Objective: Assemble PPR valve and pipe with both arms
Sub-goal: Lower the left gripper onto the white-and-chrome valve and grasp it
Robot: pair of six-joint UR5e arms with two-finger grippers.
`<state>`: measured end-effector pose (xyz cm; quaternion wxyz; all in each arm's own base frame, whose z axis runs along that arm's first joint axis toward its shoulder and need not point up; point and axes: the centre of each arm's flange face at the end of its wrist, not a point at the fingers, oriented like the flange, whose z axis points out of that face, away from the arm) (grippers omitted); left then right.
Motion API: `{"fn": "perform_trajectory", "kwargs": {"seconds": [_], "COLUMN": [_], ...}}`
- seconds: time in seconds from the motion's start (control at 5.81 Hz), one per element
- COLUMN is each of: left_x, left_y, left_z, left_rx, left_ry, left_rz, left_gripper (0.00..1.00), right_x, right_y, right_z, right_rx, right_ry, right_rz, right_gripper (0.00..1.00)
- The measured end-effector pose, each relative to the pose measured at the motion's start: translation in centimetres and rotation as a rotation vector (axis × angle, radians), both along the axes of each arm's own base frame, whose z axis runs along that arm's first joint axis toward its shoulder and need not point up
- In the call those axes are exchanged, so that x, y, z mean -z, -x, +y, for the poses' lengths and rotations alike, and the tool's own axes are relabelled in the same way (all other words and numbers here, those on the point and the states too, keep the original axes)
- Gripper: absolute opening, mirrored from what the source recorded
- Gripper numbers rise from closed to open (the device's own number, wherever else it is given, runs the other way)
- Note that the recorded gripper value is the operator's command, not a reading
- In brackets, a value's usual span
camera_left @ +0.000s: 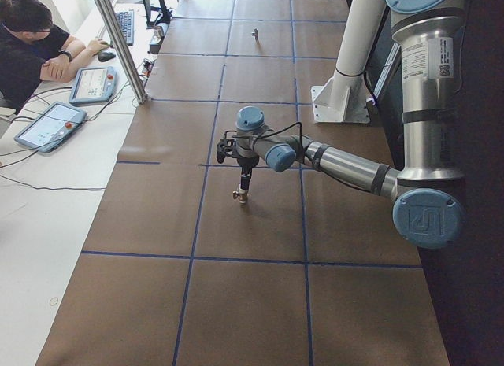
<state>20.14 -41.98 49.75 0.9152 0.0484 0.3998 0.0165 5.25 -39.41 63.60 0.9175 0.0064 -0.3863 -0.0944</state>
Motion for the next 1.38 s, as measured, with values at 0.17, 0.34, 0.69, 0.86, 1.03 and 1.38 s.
{"fn": "perform_trajectory", "kwargs": {"seconds": [0.17,0.34,0.69,0.86,1.03,1.38], "left_x": [-0.4,-0.7,-2.0,-2.3,-2.5,-3.1], "left_y": [-0.6,-1.1,-2.0,-2.1,-2.1,-2.2], "left_z": [-0.4,-1.0,-2.2,-2.4,-2.4,-2.4], "left_rx": [0.002,0.001,-0.002,-0.002,-0.003,-0.003], "left_ry": [0.004,0.006,0.02,0.024,0.028,0.04], "left_rz": [-0.002,-0.005,-0.018,-0.022,-0.024,-0.031], "left_gripper": [1.0,1.0,1.0,1.0,1.0,1.0], "right_x": [0.0,0.0,0.0,0.0,0.0,0.0], "right_y": [0.0,0.0,0.0,0.0,0.0,0.0], "right_z": [0.0,0.0,0.0,0.0,0.0,0.0], "right_rx": [0.0,0.0,0.0,0.0,0.0,0.0], "right_ry": [0.0,0.0,0.0,0.0,0.0,0.001], "right_rz": [0.0,0.0,0.0,0.0,0.0,-0.001], "right_gripper": [1.0,1.0,1.0,1.0,1.0,1.0]}}
